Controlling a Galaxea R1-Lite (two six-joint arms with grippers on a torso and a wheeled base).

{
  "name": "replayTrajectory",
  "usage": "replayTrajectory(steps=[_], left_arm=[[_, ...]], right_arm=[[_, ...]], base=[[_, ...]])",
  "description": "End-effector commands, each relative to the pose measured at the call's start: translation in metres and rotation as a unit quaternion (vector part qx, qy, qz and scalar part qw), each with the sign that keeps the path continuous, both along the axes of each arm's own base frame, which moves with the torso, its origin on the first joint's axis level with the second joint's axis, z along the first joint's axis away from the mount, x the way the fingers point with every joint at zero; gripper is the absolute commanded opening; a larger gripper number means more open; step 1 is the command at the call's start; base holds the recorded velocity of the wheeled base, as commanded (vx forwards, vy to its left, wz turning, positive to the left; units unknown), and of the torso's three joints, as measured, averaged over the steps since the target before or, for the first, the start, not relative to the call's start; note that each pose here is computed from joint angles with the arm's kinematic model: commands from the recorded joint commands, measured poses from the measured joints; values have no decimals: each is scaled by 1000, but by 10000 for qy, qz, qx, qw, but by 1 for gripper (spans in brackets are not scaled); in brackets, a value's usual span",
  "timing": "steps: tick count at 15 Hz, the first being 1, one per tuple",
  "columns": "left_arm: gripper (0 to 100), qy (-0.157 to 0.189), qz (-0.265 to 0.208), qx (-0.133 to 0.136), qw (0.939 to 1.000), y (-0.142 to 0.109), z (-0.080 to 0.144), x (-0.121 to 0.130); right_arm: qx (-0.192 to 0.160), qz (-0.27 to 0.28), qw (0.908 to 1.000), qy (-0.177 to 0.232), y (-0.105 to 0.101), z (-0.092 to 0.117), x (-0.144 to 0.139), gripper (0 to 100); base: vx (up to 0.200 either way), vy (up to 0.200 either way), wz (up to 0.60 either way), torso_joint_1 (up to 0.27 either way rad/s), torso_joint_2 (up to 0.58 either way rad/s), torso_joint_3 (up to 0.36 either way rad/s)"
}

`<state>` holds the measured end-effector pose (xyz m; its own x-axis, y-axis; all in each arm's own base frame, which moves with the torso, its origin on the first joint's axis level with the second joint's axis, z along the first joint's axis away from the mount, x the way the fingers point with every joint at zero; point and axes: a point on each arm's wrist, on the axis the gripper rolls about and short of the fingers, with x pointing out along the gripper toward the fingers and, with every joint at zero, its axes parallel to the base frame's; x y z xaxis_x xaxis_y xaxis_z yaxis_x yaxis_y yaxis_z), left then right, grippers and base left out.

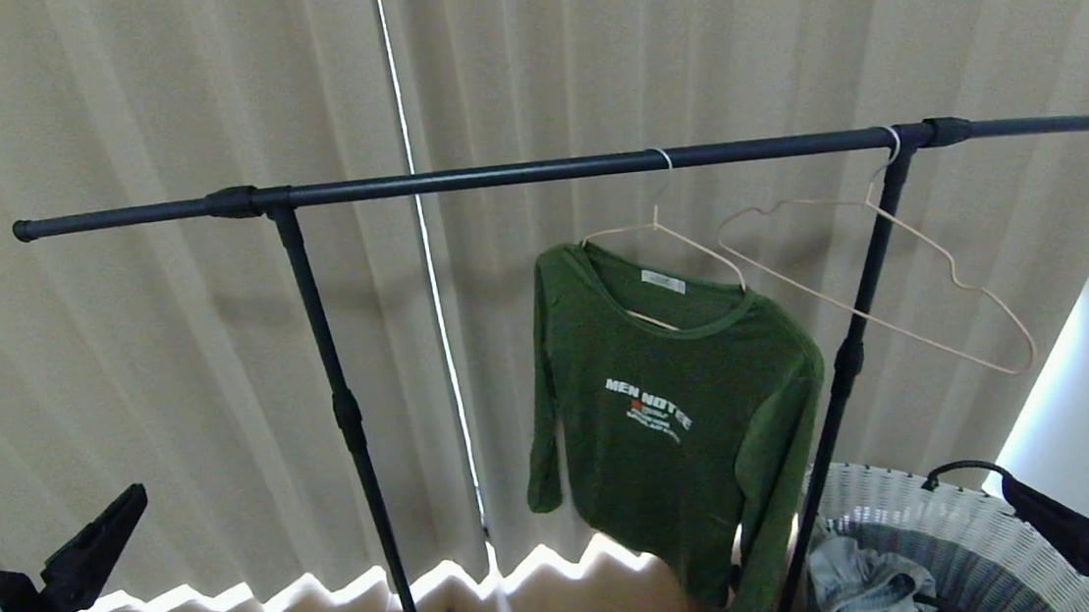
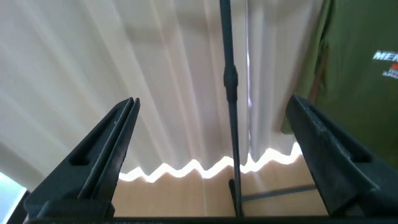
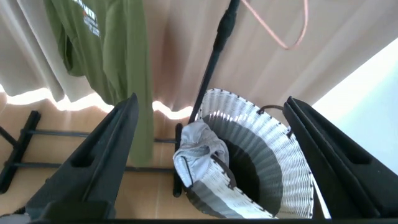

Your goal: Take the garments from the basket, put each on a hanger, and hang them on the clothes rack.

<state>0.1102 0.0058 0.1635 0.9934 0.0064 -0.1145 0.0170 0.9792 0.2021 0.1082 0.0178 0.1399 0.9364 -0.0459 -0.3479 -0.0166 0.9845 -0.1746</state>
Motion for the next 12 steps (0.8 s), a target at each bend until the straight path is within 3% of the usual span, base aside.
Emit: replayTrajectory(steps=[1,6,12], left_arm=[[100,85,-120,11,9999,-3,-4,-1],[100,-24,-406,39,9992,-9,-3,-6],[100,90,-706,39,9975,-15,-9,-7]], right_arm=[[-14,1,10000,60,0,-2,1,100],[-33,0,10000,67,0,-3,-1,100],[-200,66,9997,157,-1,-8,-3,100]], base=[[0,0,0,0,0,0],[0,0,0,-148,351,197],[0,0,0,-198,487,281]])
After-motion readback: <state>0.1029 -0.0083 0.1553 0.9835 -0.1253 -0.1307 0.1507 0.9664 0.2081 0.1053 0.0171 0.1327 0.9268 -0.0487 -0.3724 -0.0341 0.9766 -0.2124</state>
